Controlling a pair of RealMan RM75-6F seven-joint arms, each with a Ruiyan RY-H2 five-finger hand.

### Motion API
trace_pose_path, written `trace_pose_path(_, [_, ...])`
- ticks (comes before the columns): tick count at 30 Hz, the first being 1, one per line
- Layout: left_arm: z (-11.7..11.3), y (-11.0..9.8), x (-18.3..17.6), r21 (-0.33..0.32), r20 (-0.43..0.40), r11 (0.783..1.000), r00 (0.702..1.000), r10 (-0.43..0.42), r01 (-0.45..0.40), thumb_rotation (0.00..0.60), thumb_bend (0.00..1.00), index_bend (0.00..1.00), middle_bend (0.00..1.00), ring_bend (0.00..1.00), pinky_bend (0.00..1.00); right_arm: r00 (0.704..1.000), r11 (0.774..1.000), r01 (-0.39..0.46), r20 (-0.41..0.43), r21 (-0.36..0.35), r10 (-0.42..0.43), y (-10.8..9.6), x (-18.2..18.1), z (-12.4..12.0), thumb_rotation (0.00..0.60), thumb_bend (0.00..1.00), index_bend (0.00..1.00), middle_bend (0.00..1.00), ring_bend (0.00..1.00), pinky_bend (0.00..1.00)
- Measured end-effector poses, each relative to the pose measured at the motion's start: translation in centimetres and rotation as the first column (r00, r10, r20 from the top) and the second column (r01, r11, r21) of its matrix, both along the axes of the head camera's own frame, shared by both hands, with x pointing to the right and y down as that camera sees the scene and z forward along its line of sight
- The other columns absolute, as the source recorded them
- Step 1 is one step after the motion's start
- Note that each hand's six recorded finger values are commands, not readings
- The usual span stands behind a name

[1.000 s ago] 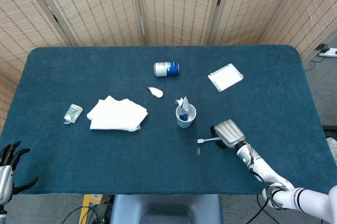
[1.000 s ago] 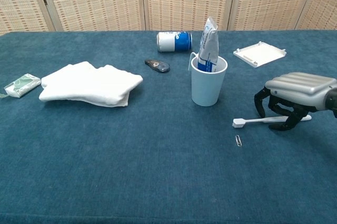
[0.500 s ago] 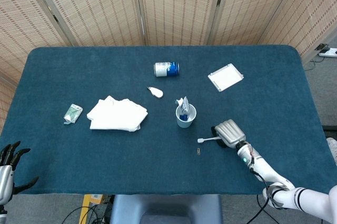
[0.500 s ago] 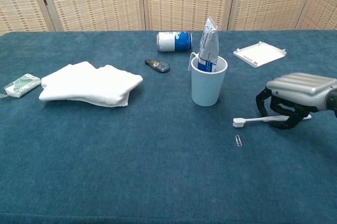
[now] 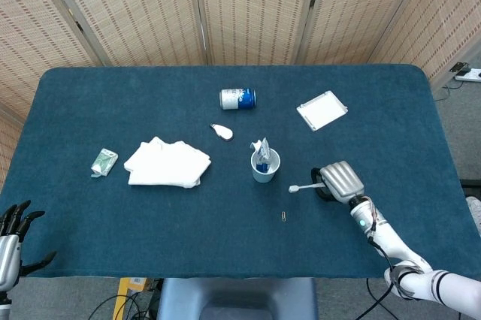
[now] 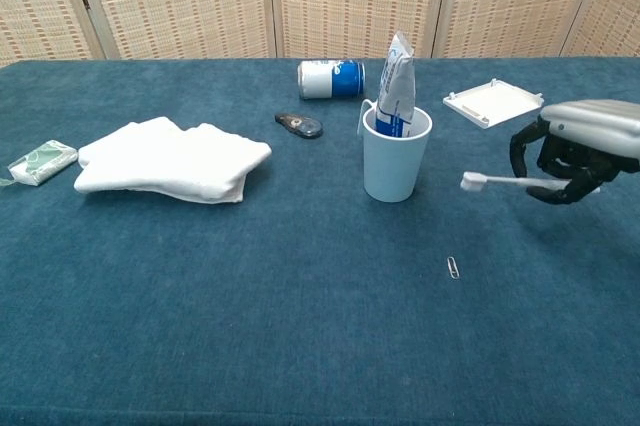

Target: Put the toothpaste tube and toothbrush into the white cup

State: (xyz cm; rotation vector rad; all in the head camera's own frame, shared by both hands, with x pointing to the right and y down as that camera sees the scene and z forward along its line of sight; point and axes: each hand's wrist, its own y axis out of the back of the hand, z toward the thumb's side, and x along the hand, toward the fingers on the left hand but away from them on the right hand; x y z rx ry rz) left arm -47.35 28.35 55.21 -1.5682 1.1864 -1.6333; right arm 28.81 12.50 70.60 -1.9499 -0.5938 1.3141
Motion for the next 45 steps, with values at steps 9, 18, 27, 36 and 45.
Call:
trace_pose_path(9, [-0.1, -0.4, 0.6, 0.006, -0.005, 1.000, 1.000, 0.013, -0.013, 0.600, 0.20, 0.26, 0.10, 0.04, 0.14, 0.928, 0.974, -0.226, 0.303, -0.008, 0.217, -3.4, -0.4, -3.1, 0.600, 0.37, 0.71, 0.91, 0.96, 0.93])
trace_pose_path(18, [-0.5, -0.2, 0.4, 0.007, 0.006, 1.000, 1.000, 0.009, -0.009, 0.600, 0.20, 0.26, 0.10, 0.04, 0.14, 0.720, 0.925, -0.355, 0.592, -0.134, 0.362, -5.9, -3.9, -3.7, 0.600, 0.37, 0.71, 0.91, 0.96, 0.93])
trace_pose_path(27, [-0.8, -0.1, 0.1, 0.008, 0.012, 1.000, 1.000, 0.003, -0.003, 0.600, 0.20, 0.26, 0.10, 0.04, 0.14, 0.492, 0.876, -0.403, 0.743, -0.266, 0.453, -7.9, -8.6, -3.4, 0.600, 0.37, 0.72, 0.91, 0.96, 0.93])
trace_pose_path(36, [-0.9, 0.2, -0.3, 0.001, 0.021, 1.000, 1.000, -0.007, 0.007, 0.600, 0.20, 0.26, 0.10, 0.04, 0.14, 0.420, 0.838, -0.404, 0.740, -0.366, 0.525, -7.7, -10.8, -1.5, 0.600, 0.37, 0.71, 0.91, 0.96, 0.93])
trace_pose_path(45, [-0.9, -0.1, -0.1, 0.003, 0.019, 1.000, 1.000, -0.001, 0.001, 0.600, 0.20, 0.26, 0.10, 0.04, 0.14, 0.347, 0.802, -0.399, 0.736, -0.445, 0.581, -7.2, -11.2, -0.6, 0.600, 0.37, 0.72, 0.91, 0.96, 0.93])
